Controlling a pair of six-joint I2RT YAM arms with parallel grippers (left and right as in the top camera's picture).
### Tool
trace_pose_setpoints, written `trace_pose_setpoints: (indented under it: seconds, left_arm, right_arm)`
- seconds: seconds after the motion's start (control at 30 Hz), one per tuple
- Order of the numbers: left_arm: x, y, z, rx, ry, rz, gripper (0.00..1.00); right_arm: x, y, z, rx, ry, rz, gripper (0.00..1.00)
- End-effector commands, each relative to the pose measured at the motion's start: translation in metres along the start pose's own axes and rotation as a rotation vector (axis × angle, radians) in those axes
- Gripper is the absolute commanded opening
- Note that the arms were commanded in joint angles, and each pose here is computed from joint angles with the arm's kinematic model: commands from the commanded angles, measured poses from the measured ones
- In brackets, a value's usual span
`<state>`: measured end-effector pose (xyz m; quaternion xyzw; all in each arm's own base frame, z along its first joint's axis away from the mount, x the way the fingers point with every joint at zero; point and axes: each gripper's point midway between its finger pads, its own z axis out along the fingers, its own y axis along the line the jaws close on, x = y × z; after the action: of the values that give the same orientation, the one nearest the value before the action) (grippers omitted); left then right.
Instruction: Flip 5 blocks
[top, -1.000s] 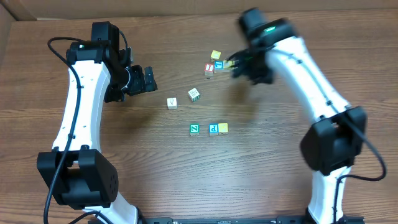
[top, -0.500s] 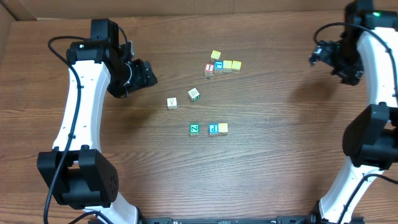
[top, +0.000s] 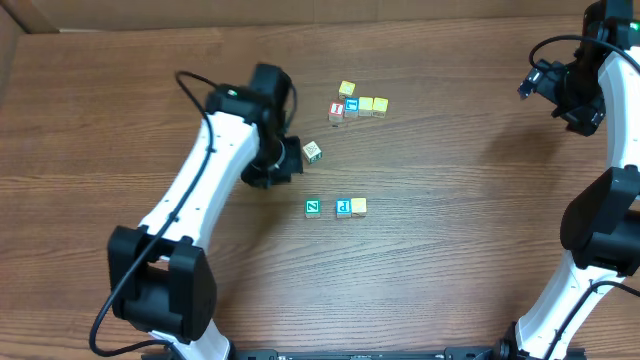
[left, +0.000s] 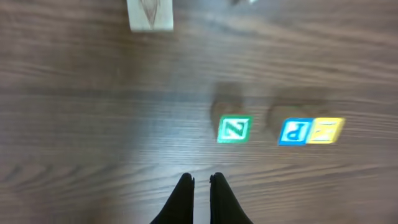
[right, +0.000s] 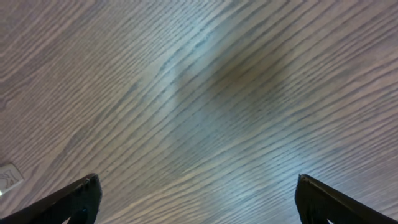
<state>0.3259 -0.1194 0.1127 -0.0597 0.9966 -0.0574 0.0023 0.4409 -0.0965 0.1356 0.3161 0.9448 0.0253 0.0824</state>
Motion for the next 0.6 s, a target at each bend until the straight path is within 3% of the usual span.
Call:
trace_pose_setpoints:
  seconds: [0.0,0.2,0.57]
  left_arm:
    - [0.016,0.010,0.029,-0.085,0.040,-0.044,0.04]
    - [0.023,0.006,0.070,-0.041,0.026,0.026,0.04]
    - [0.024,0.002,0.101,-0.021,-0.028,0.048,0.04]
  right_arm:
    - [-0.006,0.001,-0.011,-0.012,-0.041,-0.006,1.00]
    - [-0.007,0.002,-0.011,-0.014,-0.046,-0.006,1.00]
    - [-0.007,0.002,-0.011,-0.014,-0.046,-0.006,1.00]
